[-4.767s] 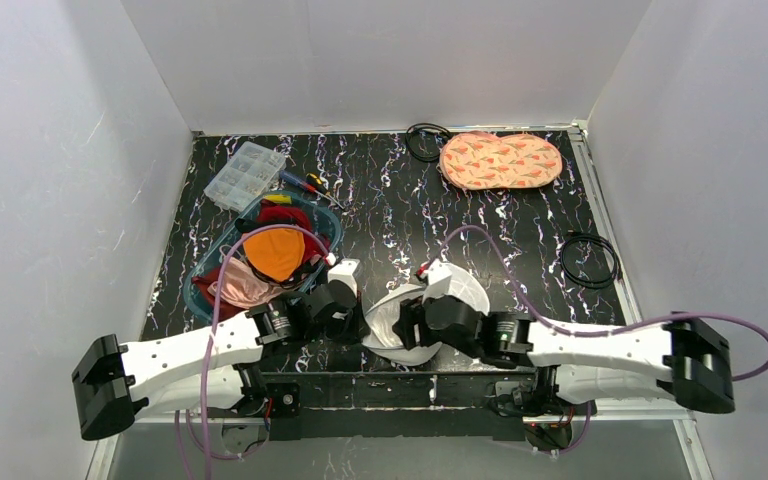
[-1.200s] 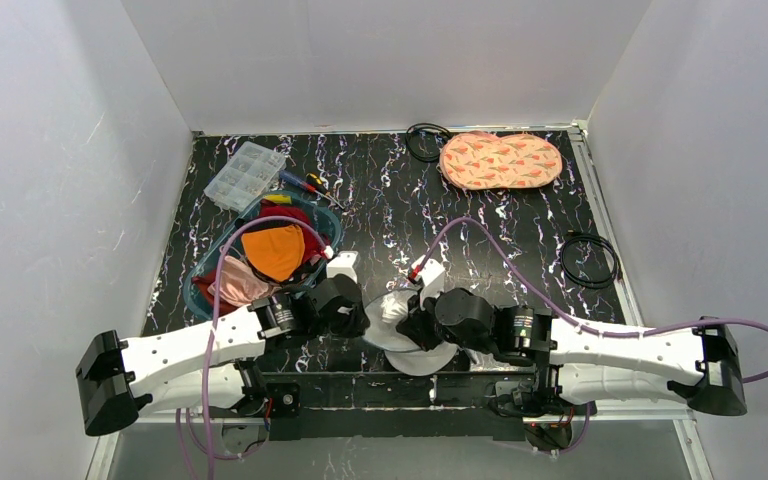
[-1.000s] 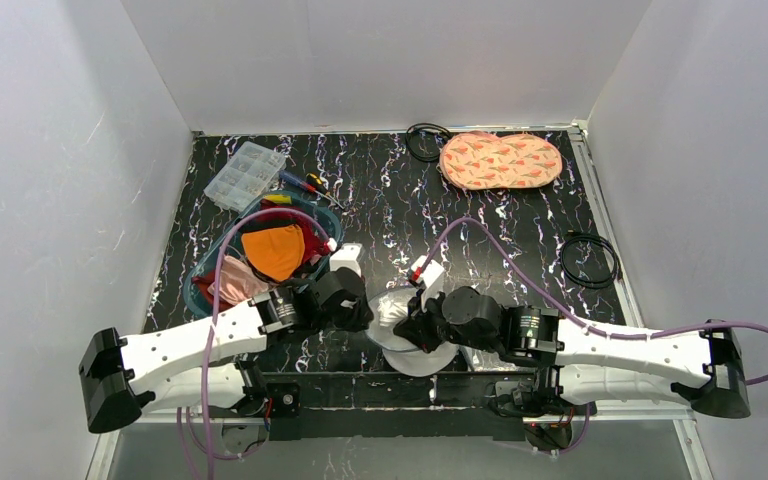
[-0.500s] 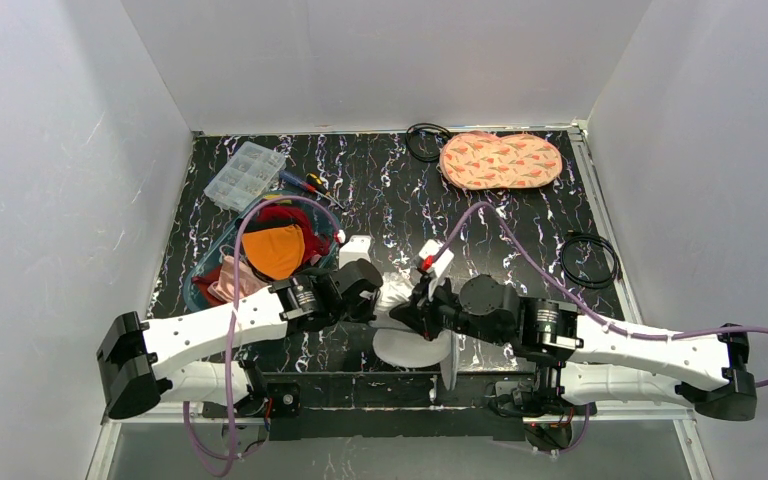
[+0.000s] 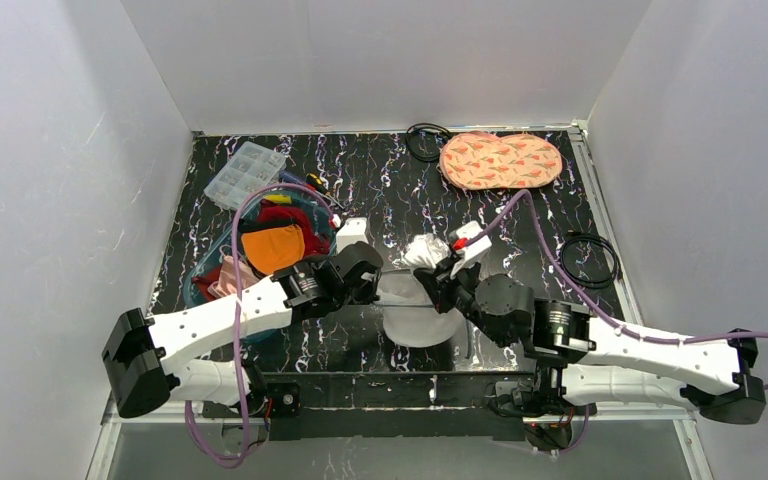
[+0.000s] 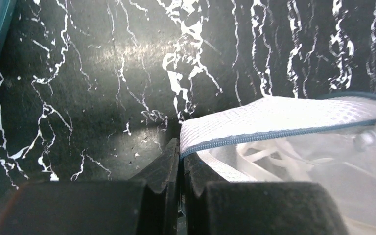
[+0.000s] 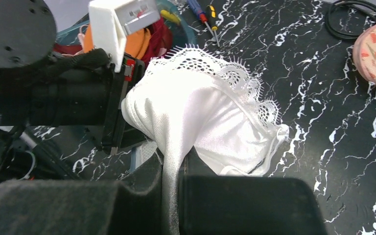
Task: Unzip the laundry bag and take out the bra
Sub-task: Pick up the bra from the laundry bag, then place the bra in the bin.
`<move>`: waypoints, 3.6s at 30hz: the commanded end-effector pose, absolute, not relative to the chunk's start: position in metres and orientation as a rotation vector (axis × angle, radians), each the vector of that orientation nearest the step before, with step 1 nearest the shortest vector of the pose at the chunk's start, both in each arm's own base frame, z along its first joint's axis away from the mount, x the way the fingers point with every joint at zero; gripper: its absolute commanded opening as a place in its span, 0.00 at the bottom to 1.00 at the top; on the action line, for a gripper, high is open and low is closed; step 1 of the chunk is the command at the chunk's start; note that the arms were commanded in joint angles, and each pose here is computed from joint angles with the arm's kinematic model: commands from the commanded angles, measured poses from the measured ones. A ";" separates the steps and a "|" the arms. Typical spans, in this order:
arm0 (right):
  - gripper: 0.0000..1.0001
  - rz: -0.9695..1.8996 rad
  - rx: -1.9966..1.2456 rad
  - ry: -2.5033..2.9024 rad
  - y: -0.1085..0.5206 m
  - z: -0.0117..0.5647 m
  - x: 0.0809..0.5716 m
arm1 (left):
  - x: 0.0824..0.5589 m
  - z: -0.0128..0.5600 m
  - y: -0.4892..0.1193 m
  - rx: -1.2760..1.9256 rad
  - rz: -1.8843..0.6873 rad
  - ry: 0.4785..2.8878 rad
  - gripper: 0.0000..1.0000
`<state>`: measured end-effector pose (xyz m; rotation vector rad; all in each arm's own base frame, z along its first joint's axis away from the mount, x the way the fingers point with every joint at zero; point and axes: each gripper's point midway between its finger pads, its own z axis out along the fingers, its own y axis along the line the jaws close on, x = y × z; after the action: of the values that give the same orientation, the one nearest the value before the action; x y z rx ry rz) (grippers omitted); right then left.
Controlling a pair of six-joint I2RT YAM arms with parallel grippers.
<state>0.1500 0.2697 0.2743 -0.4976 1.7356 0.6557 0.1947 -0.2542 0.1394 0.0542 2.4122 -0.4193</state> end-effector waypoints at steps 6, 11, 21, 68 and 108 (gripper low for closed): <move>0.01 0.643 -0.447 1.721 0.299 0.279 0.174 | 0.212 0.167 -0.270 -0.013 -0.499 2.337 0.00; 0.01 0.741 -0.320 1.749 0.299 0.284 0.204 | 0.210 0.192 -0.276 -0.026 -0.602 2.292 0.00; 0.01 0.880 -0.348 1.698 0.305 0.325 0.202 | 0.213 0.168 -0.252 -0.060 -0.468 2.324 0.00; 0.01 0.387 -1.148 1.263 0.251 0.320 0.172 | 0.160 0.361 -0.311 -0.117 -1.463 2.110 0.98; 0.79 0.585 -1.230 1.260 0.274 0.336 0.146 | 0.198 0.298 -0.355 -0.060 -1.459 2.352 0.00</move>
<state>0.1547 0.2684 0.2864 -1.3236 1.3310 0.4786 0.2071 -0.3610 0.2835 -0.0998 2.3877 -1.4257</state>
